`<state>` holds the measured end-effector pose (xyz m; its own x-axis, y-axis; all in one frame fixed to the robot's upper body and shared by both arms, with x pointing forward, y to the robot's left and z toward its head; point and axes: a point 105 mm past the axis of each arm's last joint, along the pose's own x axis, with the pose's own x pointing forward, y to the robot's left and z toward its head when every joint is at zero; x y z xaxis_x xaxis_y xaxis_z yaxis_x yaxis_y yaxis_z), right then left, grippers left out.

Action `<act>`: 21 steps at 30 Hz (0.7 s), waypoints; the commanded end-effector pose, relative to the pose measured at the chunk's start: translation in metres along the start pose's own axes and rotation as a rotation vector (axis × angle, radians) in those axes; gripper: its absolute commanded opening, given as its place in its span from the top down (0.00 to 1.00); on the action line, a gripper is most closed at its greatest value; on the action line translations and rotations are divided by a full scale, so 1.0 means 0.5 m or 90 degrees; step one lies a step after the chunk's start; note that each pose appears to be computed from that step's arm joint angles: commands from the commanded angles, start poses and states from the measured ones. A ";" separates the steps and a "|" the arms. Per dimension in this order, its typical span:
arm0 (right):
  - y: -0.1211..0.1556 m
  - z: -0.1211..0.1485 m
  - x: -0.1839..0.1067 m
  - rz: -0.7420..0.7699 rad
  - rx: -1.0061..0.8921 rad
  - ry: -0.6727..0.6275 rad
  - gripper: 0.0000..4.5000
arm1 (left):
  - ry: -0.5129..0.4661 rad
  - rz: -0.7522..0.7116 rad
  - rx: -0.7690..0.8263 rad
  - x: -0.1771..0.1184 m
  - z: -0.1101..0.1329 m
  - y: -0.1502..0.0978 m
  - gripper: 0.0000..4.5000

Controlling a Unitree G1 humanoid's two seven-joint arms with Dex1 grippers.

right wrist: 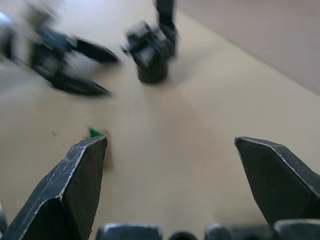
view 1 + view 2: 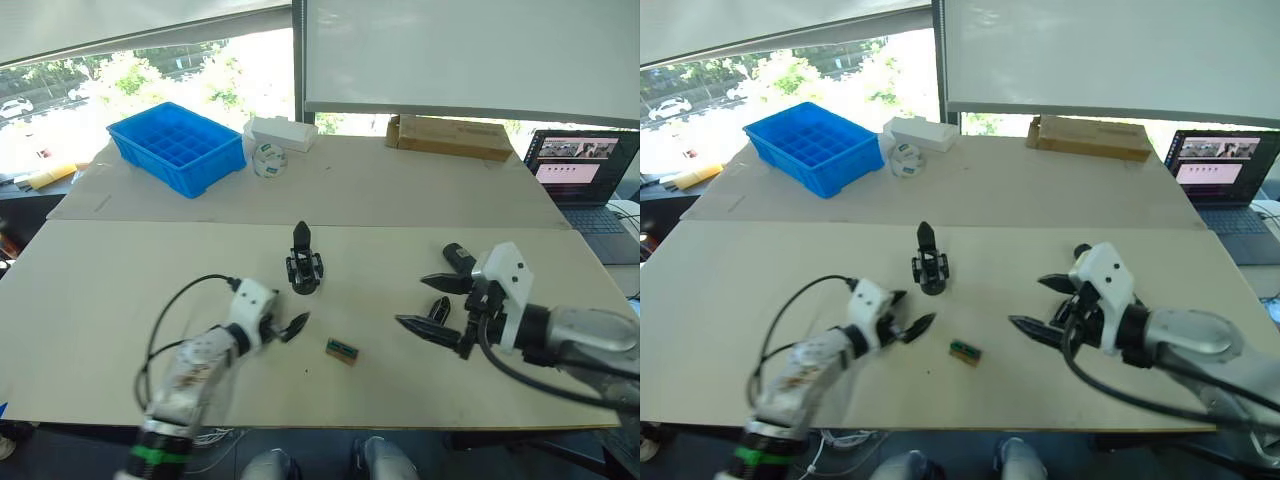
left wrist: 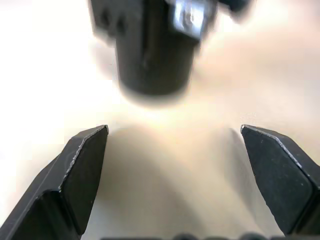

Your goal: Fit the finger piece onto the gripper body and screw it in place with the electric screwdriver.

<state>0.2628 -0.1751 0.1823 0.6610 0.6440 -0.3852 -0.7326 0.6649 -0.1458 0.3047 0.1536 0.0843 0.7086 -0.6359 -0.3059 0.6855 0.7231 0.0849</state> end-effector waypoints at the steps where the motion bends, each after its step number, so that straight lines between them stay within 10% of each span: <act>1: -0.054 -0.002 -0.016 -0.055 0.088 0.064 0.00 | -0.032 -0.143 0.059 -0.035 0.070 -0.017 0.01; 11: -0.099 -0.047 0.031 -0.063 0.404 0.274 0.00 | -0.062 -0.374 0.214 -0.112 0.216 -0.087 0.01; 21: -0.114 -0.083 0.072 -0.150 0.494 0.376 0.00 | -0.140 -0.412 0.291 -0.121 0.306 -0.140 0.01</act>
<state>0.3184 -0.2082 0.1288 0.4152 0.3059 -0.8568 -0.1474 0.9519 0.2685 0.2457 0.1056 0.2298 0.1460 -0.9537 -0.2630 0.9507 0.0618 0.3038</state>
